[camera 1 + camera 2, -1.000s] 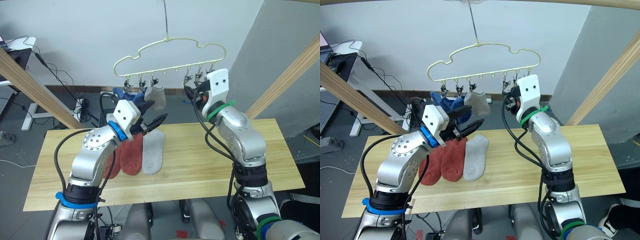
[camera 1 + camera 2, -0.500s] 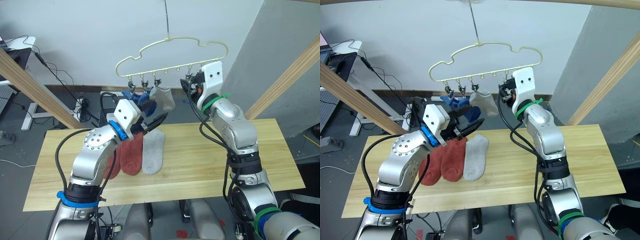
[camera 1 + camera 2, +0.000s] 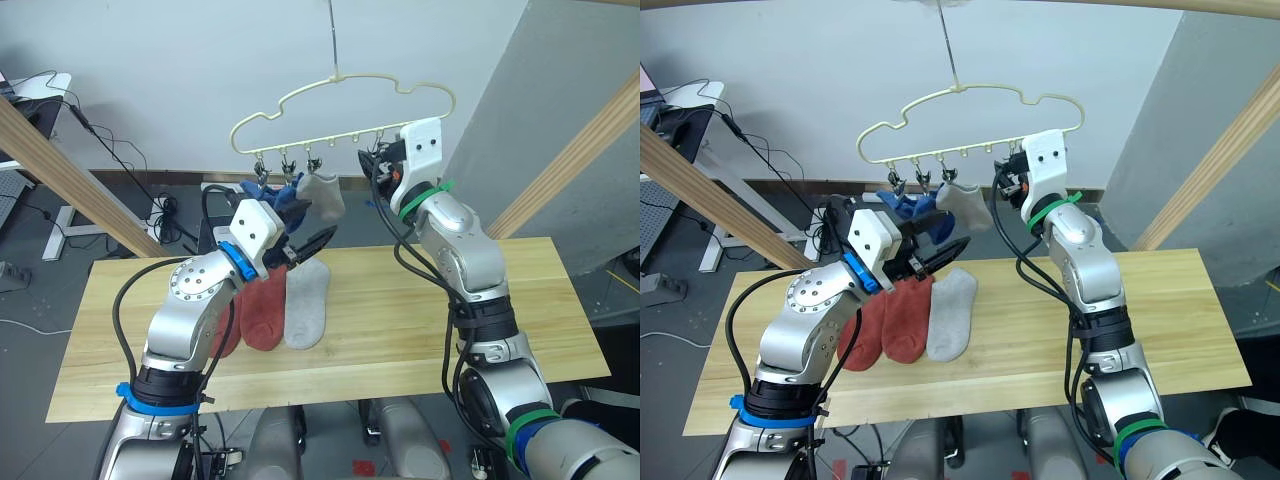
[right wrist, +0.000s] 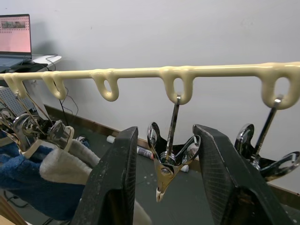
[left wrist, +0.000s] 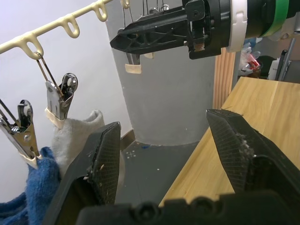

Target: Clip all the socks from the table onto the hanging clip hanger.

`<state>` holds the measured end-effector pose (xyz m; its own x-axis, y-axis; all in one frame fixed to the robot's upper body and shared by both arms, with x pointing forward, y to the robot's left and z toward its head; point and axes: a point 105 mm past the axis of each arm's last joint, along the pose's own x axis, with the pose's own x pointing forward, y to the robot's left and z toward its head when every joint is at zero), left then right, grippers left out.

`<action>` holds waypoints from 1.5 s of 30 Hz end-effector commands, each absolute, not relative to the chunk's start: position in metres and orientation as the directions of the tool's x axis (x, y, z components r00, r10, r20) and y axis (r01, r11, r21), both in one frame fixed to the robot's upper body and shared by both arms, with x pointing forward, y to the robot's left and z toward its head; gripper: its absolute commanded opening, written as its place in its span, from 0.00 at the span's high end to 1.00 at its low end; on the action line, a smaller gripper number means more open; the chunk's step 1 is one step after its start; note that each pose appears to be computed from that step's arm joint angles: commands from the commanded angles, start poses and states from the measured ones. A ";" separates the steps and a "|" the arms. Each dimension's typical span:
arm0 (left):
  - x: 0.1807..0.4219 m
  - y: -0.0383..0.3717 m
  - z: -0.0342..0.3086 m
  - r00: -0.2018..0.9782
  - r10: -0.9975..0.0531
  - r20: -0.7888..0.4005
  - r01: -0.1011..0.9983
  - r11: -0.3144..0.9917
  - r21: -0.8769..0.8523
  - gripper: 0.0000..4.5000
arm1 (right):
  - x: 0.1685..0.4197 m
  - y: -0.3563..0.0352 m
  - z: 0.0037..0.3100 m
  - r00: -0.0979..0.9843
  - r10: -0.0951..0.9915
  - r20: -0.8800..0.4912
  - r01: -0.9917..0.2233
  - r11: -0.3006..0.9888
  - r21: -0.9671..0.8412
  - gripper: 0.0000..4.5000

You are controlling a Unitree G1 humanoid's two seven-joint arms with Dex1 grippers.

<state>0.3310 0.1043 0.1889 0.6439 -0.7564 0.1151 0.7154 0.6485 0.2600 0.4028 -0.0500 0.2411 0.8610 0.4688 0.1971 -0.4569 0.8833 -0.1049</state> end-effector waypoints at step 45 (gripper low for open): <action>0.363 0.103 0.055 0.906 -0.361 -0.221 0.396 0.907 0.140 0.01 | 0.393 -0.038 0.261 0.817 0.518 0.254 -0.515 0.853 -0.082 1.00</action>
<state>0.3584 0.1020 0.0600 0.8974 -0.3874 -0.2113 0.4183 0.8993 0.1276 0.4017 -0.0414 0.2431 0.8460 0.4959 0.1958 -0.4918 0.8677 -0.0727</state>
